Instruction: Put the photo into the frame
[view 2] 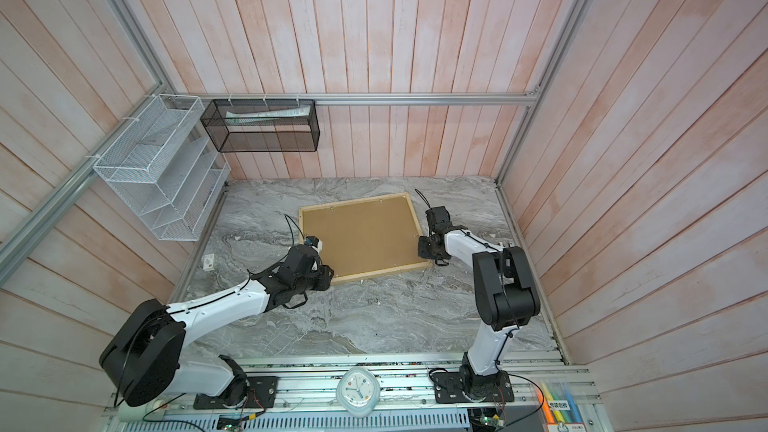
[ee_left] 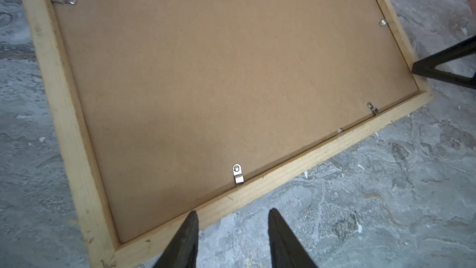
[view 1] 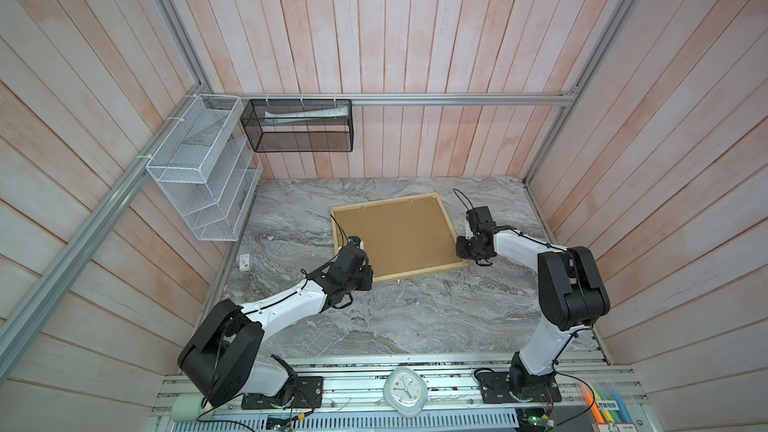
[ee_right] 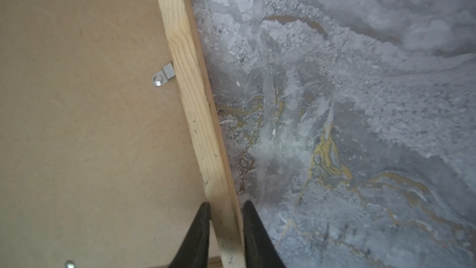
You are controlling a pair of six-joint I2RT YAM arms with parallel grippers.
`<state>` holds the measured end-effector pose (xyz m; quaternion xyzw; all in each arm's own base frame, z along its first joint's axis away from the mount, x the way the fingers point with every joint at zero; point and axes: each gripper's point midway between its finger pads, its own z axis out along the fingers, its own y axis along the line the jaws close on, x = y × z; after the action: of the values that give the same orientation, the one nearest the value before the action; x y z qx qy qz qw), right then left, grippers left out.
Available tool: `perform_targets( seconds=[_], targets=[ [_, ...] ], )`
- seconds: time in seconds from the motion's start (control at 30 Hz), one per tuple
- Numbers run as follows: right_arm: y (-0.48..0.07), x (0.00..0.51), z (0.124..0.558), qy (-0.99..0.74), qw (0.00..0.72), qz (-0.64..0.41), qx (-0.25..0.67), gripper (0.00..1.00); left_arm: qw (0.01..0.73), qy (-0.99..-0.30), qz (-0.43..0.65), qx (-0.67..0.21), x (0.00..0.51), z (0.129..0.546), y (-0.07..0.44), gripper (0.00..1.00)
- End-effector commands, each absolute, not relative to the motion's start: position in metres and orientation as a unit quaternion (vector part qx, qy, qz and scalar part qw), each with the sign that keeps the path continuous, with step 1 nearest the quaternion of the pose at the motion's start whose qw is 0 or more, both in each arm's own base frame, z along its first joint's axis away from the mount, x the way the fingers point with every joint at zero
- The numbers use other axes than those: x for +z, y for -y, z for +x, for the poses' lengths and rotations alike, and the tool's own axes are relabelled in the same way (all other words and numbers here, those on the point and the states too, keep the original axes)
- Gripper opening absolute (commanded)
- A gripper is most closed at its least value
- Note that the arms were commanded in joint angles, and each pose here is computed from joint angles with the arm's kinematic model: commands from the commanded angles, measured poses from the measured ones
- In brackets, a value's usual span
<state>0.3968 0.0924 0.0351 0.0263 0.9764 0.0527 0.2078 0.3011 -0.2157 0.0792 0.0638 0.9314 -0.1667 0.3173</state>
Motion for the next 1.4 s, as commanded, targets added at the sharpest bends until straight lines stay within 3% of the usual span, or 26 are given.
perform_targets(
  seconds=[0.0,0.7,0.77,0.9,0.97,1.37],
  targets=[
    [-0.091,0.026,0.395,-0.981,0.190,0.021,0.036,0.23,0.348,-0.920,0.083,-0.159,0.095,0.311,0.230,0.46],
    [-0.076,-0.009,0.378,-0.992,0.122,0.006,-0.023,0.23,0.381,-0.880,0.234,-0.158,0.114,0.284,0.286,0.46],
    [-0.079,-0.012,0.375,-0.993,0.113,-0.007,-0.014,0.20,0.381,-0.878,0.244,-0.157,0.114,0.282,0.288,0.46],
    [-0.085,-0.011,0.373,-0.995,0.096,-0.033,-0.001,0.06,0.386,-0.871,0.264,-0.149,0.116,0.280,0.292,0.47],
    [-0.088,-0.003,0.376,-0.994,0.100,-0.039,0.004,0.00,0.389,-0.869,0.269,-0.142,0.117,0.282,0.292,0.48],
    [-0.103,0.091,0.395,-0.983,0.171,-0.065,0.032,0.00,0.413,-0.839,0.345,-0.080,0.098,0.281,0.310,0.56]
  ],
)
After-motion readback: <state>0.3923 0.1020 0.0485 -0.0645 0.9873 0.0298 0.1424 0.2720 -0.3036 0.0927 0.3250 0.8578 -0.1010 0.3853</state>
